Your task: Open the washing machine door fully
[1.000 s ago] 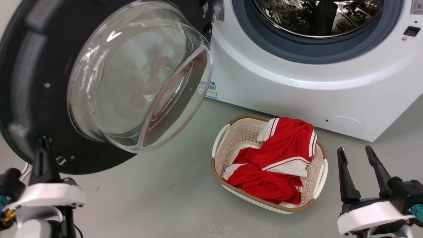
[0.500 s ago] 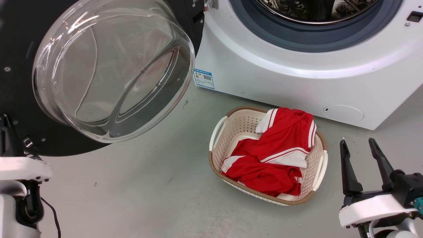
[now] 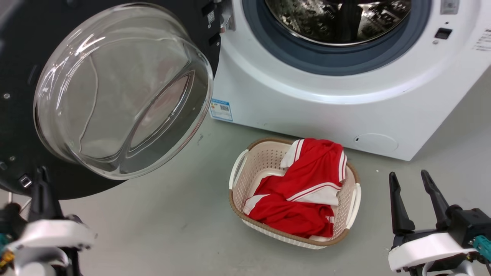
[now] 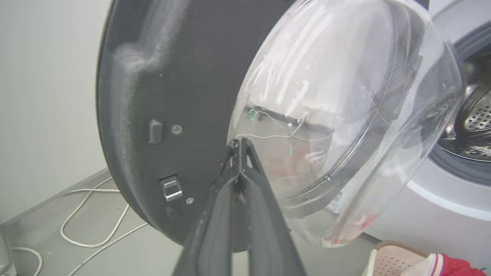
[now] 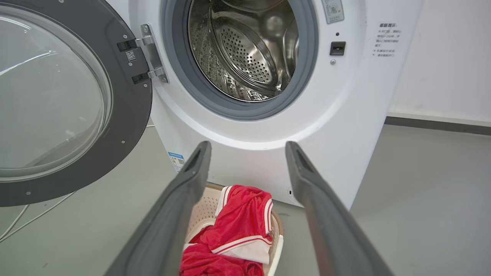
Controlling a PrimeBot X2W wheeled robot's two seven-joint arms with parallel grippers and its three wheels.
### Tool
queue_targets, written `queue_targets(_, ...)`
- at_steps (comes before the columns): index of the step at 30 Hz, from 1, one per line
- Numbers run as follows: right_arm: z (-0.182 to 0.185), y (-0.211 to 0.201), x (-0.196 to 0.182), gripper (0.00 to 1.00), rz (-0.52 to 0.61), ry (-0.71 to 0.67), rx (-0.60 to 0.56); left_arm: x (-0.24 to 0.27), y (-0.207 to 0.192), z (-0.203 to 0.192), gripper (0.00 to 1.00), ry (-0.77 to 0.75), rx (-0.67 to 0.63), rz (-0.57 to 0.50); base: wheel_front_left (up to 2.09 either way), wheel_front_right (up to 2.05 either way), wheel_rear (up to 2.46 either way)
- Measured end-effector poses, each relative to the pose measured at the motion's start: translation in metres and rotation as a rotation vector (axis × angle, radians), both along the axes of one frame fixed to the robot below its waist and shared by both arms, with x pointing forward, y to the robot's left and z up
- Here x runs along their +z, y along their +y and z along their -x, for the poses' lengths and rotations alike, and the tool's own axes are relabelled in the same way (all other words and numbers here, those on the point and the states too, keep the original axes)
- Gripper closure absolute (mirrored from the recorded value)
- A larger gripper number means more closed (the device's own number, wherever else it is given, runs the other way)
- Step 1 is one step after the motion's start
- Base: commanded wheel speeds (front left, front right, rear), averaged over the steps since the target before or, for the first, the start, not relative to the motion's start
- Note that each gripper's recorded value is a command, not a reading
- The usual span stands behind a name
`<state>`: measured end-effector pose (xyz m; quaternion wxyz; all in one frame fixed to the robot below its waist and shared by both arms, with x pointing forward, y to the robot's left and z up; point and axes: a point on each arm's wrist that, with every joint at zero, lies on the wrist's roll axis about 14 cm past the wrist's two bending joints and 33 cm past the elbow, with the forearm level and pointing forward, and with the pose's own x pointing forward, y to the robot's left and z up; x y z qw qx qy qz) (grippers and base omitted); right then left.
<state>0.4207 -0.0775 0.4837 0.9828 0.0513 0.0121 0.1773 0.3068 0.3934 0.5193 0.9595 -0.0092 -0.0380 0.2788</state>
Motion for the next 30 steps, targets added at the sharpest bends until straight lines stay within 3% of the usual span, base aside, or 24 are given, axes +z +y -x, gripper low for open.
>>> queue_targets(12,0.023,-0.027,0.021,0.00,0.000,-0.057,-0.073,-0.004,-0.127,-0.018,1.00,-0.049,-0.301,0.039,0.00,0.00,0.00)
queue_targets(19,0.036,-0.051,0.035,0.00,0.011,-0.097,-0.142,0.010,-0.175,-0.041,0.99,-0.095,-0.462,0.025,0.00,0.00,0.00)
queue_targets(24,0.043,-0.070,0.041,0.00,0.031,-0.114,-0.196,0.021,-0.202,-0.056,0.07,-0.125,-0.540,0.007,0.00,0.00,0.00)
queue_targets(25,0.045,-0.074,0.042,0.00,0.037,-0.113,-0.205,0.021,-0.206,-0.058,0.00,-0.125,-0.552,0.002,0.00,0.00,0.00)
queue_targets(30,0.053,-0.092,0.045,0.00,0.046,-0.120,-0.260,0.020,-0.225,-0.065,0.00,-0.118,-0.607,-0.019,0.00,0.00,0.00)
